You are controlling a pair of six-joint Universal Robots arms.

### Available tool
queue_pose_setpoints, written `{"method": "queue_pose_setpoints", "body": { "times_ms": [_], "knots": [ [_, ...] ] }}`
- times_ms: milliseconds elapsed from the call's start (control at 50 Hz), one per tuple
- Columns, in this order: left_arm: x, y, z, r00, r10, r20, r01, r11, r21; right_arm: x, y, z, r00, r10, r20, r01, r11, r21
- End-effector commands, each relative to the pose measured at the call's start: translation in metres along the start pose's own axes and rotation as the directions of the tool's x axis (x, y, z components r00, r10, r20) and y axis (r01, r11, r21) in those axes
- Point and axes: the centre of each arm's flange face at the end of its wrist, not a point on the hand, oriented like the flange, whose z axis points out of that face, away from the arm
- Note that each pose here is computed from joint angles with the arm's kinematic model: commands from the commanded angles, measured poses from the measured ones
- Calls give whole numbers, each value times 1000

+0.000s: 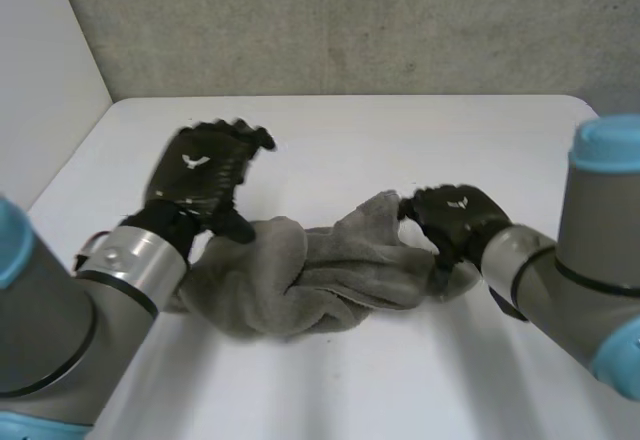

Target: Fold the towel.

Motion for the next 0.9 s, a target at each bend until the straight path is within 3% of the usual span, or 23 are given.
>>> {"method": "queue_pose_setpoints", "body": {
  "times_ms": [20,100,200,440,700,900],
  "knots": [
    [15,19,16,988,25,-154,-32,999,-44,0,30,-8,997,-73,9,73,997,-3],
    [19,25,25,973,87,-213,-97,995,-38,1,48,-12,996,-81,35,81,997,-6],
    [23,44,44,933,196,-300,-226,972,-67,-3,61,-14,995,-68,68,69,997,-13],
    [23,70,67,868,331,-369,-403,905,-135,-4,73,-1,997,-79,27,77,993,89],
    [16,73,72,831,418,-366,-485,868,-111,-3,74,13,998,51,42,-55,992,115],
    [15,82,74,814,441,-379,-514,850,-115,-1,77,22,998,50,27,-53,990,131]
  ]
}}
